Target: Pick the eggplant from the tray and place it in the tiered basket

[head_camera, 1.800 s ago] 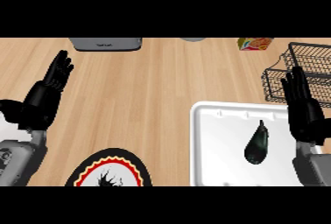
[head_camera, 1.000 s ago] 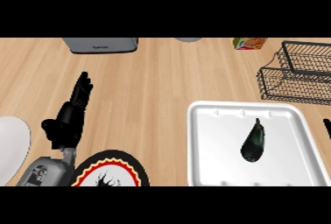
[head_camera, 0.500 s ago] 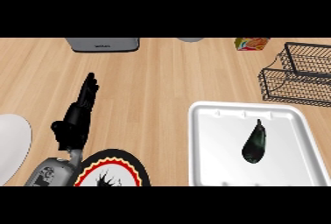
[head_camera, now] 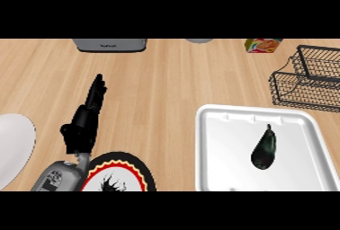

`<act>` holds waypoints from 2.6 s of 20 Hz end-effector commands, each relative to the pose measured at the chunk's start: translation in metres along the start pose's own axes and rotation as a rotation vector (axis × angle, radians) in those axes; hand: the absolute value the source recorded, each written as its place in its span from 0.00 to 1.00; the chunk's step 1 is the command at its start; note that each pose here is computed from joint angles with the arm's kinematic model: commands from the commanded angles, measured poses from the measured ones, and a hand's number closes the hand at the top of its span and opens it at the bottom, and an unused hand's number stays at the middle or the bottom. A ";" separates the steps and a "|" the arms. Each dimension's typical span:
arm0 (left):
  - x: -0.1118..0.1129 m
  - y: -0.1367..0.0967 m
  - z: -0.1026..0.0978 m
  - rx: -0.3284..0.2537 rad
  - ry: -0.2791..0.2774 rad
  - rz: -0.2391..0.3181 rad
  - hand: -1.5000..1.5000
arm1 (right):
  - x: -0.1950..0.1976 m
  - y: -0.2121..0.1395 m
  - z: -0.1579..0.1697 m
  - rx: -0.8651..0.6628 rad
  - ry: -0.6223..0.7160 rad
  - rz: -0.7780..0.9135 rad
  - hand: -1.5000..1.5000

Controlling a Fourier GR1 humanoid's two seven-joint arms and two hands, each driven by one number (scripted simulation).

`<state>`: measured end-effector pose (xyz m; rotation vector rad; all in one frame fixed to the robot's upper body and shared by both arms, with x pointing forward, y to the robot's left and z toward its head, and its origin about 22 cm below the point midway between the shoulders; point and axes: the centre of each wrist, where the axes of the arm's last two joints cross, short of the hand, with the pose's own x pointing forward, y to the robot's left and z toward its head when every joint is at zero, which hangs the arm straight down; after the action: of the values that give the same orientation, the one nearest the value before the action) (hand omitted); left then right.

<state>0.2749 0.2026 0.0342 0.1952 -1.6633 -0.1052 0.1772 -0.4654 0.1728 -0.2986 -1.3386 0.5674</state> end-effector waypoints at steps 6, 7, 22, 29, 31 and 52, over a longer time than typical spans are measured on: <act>0.010 -0.008 -0.008 -0.013 -0.014 0.003 0.50 | 0.086 0.043 -0.032 0.092 0.127 0.143 0.00; -0.008 0.000 -0.010 0.002 -0.002 0.001 0.50 | 0.074 0.046 -0.036 0.101 0.139 0.142 0.00; -0.010 0.000 0.005 0.025 -0.011 -0.008 0.50 | 0.073 0.065 -0.060 0.255 0.299 0.245 0.00; -0.005 0.003 0.009 -0.005 0.014 0.000 0.50 | 0.074 0.069 -0.047 0.227 0.328 0.336 0.00; -0.010 0.007 0.007 -0.019 -0.004 -0.009 0.50 | 0.061 0.072 -0.057 0.229 0.330 0.360 0.00; 0.002 -0.001 -0.005 0.005 0.003 0.009 0.50 | 0.038 0.100 -0.073 0.177 0.367 0.488 0.00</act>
<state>0.2774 0.2019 0.0315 0.1874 -1.6605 -0.1073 0.2329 -0.3494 0.1412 -0.5464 -0.8824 1.0015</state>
